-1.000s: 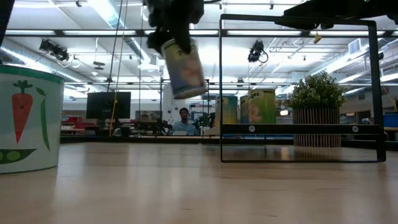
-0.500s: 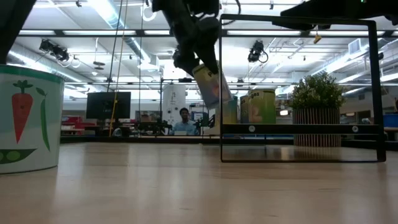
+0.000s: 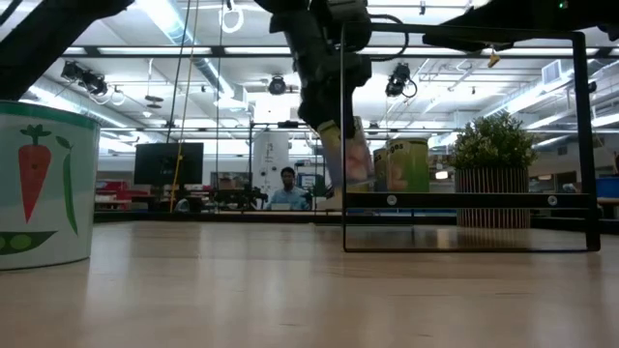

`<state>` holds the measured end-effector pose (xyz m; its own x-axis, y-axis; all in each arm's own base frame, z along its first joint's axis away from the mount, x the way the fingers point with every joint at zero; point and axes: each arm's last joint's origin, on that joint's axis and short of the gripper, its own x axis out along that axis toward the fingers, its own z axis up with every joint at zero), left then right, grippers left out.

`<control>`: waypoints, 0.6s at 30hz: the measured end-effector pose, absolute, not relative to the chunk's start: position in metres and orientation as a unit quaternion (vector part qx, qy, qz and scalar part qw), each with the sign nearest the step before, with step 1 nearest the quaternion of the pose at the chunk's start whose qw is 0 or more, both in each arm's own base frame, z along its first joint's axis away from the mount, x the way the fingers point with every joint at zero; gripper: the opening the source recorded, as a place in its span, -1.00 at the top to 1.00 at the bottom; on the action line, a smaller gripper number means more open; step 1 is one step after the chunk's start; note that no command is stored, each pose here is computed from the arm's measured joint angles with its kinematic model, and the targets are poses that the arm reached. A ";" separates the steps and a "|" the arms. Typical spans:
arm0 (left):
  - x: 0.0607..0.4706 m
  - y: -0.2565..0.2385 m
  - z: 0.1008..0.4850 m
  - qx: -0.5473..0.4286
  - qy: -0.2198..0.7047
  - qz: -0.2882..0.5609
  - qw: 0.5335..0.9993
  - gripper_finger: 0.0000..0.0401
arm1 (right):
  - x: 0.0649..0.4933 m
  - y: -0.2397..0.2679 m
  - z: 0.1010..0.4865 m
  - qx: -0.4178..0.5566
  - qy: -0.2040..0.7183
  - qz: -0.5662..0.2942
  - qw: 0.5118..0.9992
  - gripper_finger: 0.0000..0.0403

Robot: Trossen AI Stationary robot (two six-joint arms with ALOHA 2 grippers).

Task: Pick and place cans onto a shelf
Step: Put the canned peaches on the shelf

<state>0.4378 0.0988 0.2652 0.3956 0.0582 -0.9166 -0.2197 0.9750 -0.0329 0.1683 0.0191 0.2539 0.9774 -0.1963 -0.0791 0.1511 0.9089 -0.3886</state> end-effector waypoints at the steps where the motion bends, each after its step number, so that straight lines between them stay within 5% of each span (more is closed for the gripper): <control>1: 0.438 0.099 0.264 -0.066 0.547 0.078 0.831 -0.63 | 0.168 0.019 0.254 -0.194 0.058 -0.089 0.975 -0.83; 18: 0.444 0.095 0.246 -0.021 0.572 0.039 0.819 -0.76 | 0.168 0.019 0.254 -0.192 0.059 -0.090 0.975 -0.83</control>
<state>0.4436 0.0950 0.2457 0.3415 0.0401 -0.9390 -0.0885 0.9960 0.0104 0.1683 0.0188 0.2536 0.9768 -0.1988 -0.0802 0.1535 0.9098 -0.3856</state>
